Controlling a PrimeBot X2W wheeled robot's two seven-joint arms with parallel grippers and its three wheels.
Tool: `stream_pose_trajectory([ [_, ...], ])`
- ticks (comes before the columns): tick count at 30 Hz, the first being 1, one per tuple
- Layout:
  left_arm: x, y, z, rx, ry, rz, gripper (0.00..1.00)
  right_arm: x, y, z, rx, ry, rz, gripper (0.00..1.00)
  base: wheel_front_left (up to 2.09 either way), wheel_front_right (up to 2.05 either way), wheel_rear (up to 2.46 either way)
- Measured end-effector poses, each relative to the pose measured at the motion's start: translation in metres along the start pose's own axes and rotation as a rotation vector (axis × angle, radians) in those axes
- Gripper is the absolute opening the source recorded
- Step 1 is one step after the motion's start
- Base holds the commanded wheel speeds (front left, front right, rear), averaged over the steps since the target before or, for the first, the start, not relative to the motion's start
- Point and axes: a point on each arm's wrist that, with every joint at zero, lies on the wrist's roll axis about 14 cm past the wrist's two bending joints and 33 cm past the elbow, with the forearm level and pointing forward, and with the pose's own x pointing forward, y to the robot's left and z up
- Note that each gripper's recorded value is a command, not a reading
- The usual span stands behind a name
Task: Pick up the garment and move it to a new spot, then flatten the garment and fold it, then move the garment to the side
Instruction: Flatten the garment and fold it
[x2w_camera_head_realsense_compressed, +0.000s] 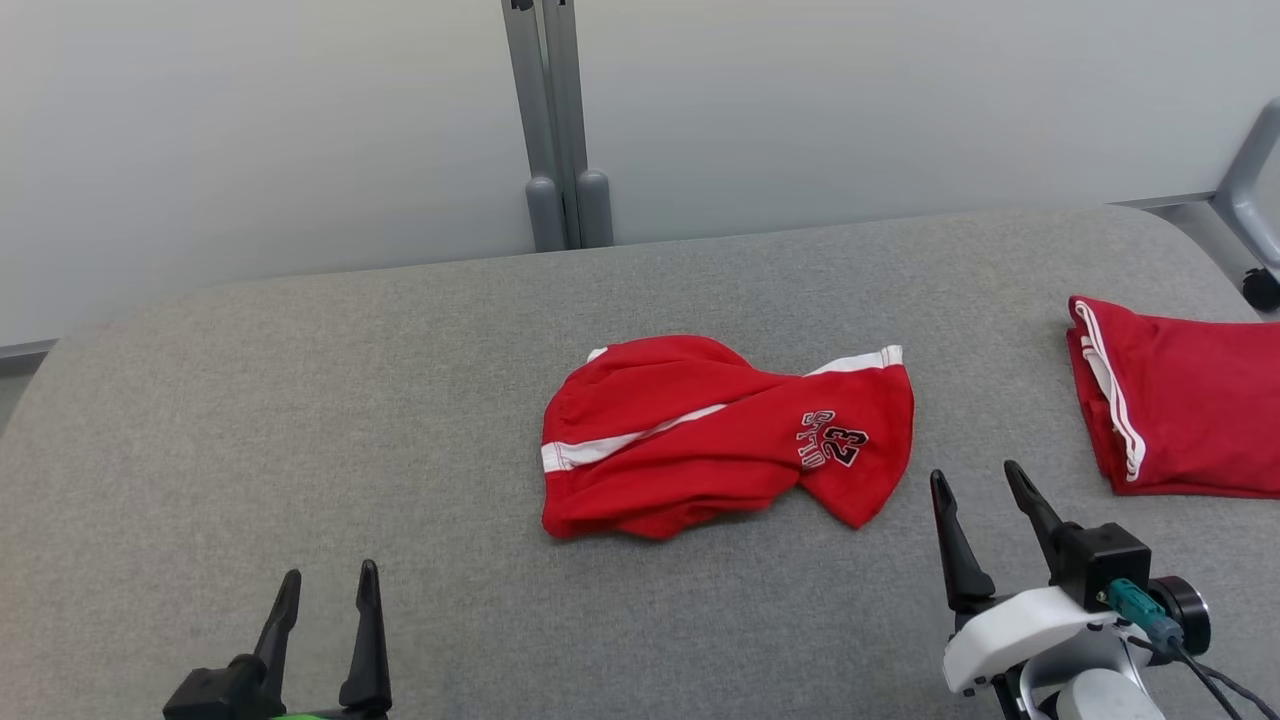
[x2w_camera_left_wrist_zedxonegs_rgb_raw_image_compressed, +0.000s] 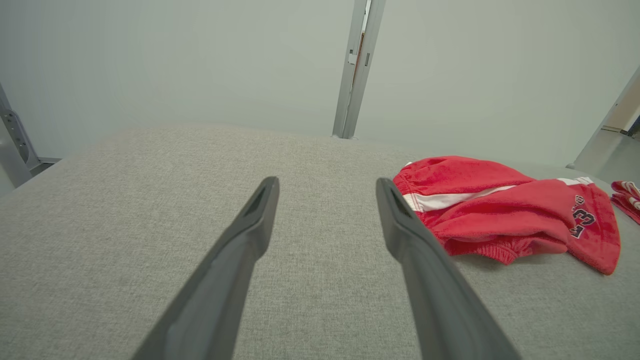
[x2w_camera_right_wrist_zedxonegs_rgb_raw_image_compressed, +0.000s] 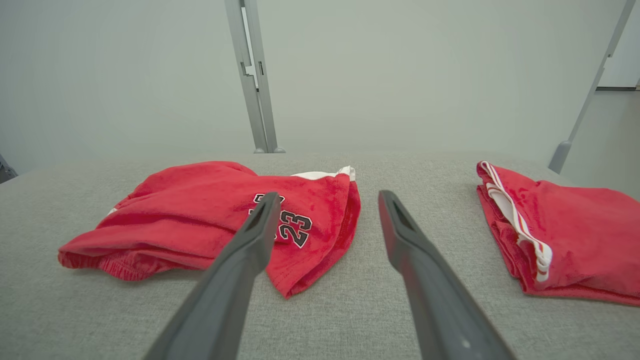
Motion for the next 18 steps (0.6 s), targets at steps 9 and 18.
stream_pose_trajectory([
  [9,0.024,-0.029,-0.027,0.018,0.093,-0.094,1.00,0.035,-0.004,0.008,0.022,0.054,0.022,1.00,0.00,0.00,0.00],
  [18,0.075,-0.065,-0.058,-0.052,0.313,-0.181,1.00,0.086,-0.013,-0.004,0.268,0.309,-0.017,1.00,0.00,0.00,0.00],
])
